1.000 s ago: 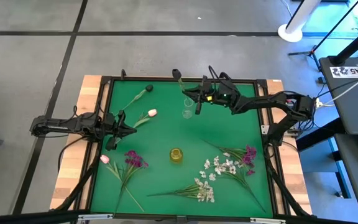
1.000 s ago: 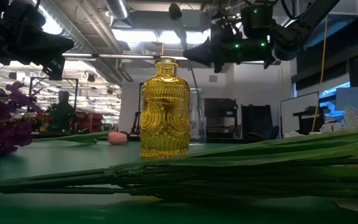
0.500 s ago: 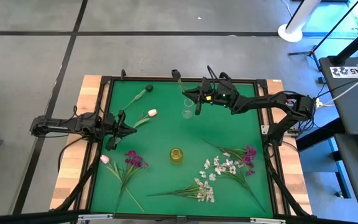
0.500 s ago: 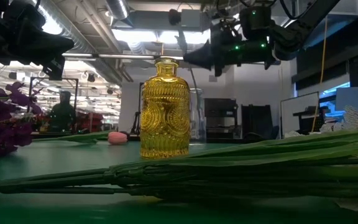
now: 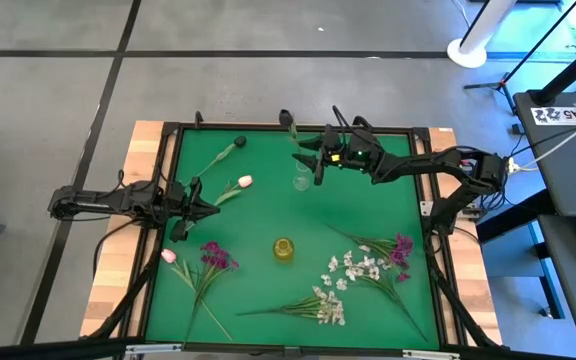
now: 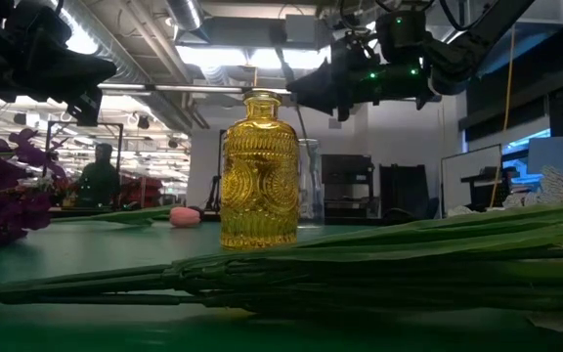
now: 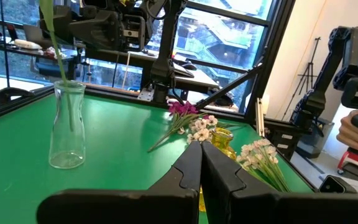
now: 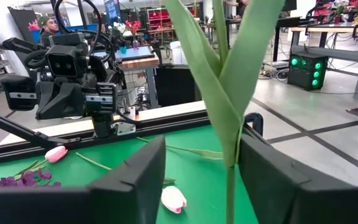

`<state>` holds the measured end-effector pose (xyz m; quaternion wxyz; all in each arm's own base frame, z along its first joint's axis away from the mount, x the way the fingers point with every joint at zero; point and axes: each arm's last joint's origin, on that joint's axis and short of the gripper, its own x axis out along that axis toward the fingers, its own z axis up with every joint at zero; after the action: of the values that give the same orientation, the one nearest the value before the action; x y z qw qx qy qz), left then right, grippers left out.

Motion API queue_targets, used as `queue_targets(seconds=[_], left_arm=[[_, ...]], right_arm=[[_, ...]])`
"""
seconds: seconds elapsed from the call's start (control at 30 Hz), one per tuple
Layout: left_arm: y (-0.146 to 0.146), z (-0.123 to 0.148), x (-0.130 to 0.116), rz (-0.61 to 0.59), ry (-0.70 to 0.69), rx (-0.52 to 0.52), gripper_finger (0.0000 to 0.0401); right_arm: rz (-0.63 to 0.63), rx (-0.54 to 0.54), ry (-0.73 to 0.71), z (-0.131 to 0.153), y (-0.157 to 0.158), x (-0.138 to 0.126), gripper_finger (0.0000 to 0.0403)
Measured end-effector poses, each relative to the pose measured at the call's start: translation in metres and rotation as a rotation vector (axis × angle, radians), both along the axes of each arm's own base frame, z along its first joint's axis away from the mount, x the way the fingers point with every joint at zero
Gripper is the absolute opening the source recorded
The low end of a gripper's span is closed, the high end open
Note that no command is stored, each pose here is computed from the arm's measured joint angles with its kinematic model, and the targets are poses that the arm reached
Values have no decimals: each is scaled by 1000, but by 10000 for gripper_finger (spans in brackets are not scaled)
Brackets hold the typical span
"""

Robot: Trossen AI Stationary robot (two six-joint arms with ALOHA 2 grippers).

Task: Sort flowers into vase by color
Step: Put the right black tulip into the transparent vase, then put the black tulip into the transparent vase

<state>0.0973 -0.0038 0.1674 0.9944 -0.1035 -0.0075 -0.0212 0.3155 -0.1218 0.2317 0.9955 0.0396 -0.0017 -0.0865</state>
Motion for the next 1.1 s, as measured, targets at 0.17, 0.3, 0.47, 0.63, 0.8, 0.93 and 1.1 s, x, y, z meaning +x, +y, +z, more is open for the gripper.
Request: queue_targets(seconds=[0.17,0.3,0.47,0.63,0.8,0.93,1.1], left_arm=[[0,0,0,0,0,0,0],[0,0,0,0,-1,0,0],[0,0,0,0,-1,0,0],[0,0,0,0,0,0,0],[0,0,0,1,0,0,0],[0,0,0,0,0,0,0],[0,0,0,0,-1,0,0]], right_arm=[[0,8,39,-4,0,0,216],[3,-2,133,-12,0,-1,224],[7,-21,169,-4,3,-8,232],[8,-51,183,23,11,-28,239],[16,-41,248,48,24,-59,239],[12,-3,360,51,39,-77,239],[28,30,546,38,56,-85,238]])
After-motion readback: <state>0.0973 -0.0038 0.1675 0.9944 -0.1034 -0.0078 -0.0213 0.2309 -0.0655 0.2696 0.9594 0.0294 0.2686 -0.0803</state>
